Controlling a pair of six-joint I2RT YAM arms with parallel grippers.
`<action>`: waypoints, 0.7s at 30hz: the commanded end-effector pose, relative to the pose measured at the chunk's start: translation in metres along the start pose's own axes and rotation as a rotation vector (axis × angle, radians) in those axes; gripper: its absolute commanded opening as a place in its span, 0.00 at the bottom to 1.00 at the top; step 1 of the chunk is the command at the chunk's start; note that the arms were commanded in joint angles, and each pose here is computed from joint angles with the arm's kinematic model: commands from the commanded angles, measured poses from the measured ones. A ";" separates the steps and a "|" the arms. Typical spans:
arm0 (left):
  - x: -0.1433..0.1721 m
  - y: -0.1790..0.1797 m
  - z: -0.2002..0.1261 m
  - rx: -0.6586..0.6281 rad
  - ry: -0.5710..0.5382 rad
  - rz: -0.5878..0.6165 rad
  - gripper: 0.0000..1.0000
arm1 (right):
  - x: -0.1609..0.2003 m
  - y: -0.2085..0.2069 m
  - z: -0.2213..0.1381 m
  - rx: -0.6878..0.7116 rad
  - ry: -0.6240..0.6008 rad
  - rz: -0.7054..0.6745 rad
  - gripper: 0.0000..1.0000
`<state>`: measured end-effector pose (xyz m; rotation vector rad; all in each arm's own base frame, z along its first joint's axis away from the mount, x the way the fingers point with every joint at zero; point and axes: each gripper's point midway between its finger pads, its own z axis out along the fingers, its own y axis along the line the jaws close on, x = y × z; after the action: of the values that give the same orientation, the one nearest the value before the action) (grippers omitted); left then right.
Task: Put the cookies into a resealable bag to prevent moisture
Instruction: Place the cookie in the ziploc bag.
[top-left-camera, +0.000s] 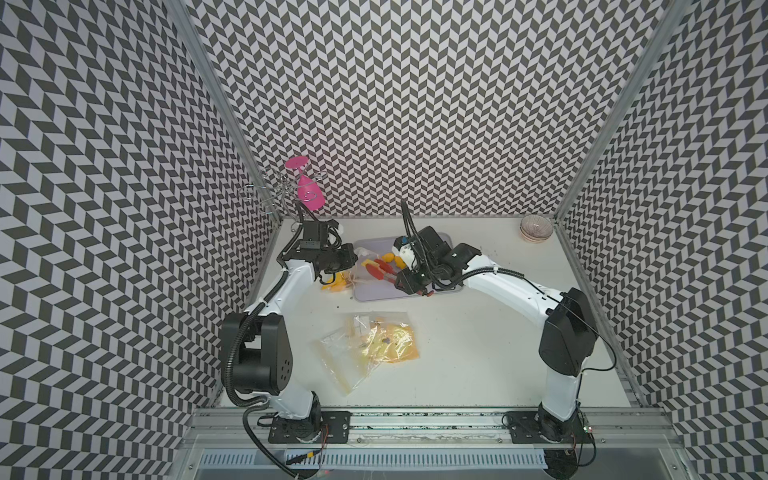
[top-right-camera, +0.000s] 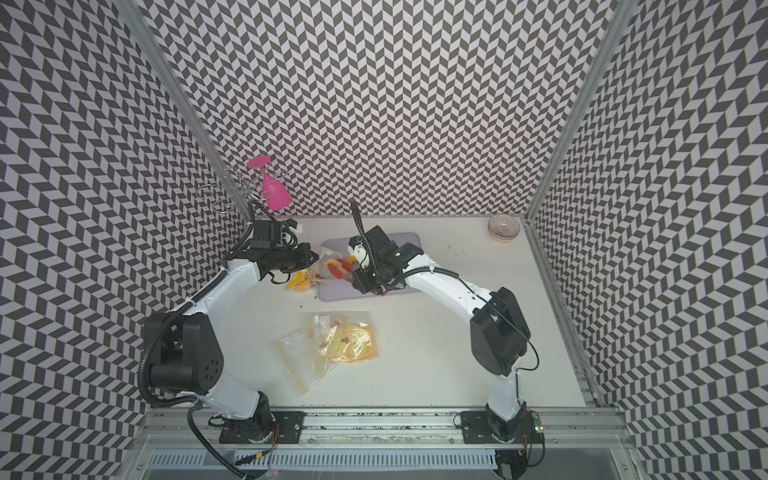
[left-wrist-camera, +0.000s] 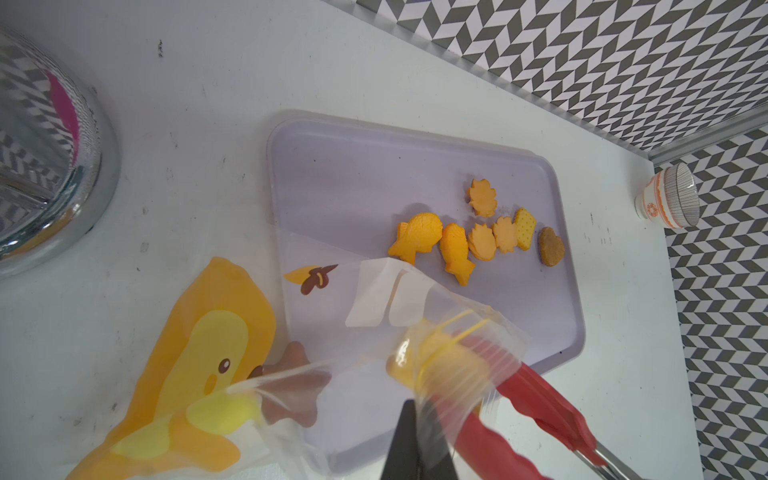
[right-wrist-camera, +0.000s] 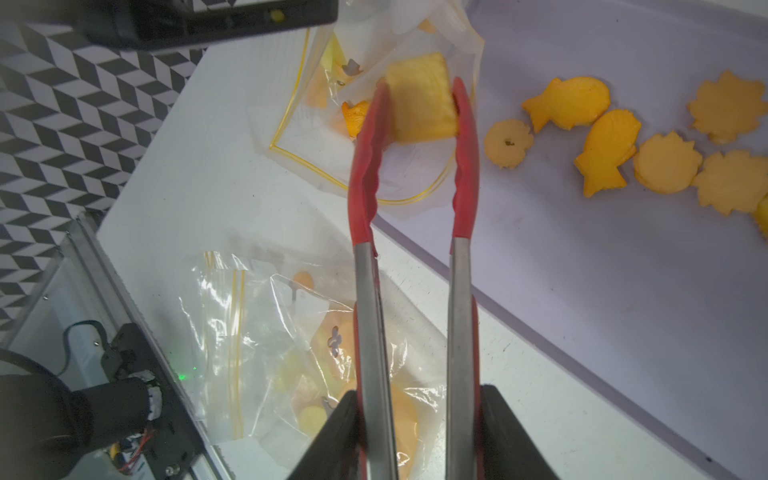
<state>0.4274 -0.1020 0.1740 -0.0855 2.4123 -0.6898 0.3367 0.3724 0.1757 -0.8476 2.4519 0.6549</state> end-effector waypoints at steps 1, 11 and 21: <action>-0.004 -0.009 -0.004 0.029 -0.022 0.032 0.00 | -0.023 0.014 -0.014 -0.040 -0.079 -0.024 0.52; -0.005 -0.008 -0.004 0.029 -0.023 0.032 0.00 | -0.026 0.026 -0.053 -0.069 -0.162 -0.046 0.47; -0.006 -0.007 -0.005 0.024 -0.028 0.028 0.00 | 0.053 -0.034 -0.117 0.195 -0.397 0.218 0.43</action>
<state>0.4273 -0.1028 0.1744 -0.0824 2.4105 -0.6962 0.2771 0.2842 0.2258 -0.5962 2.2748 0.6436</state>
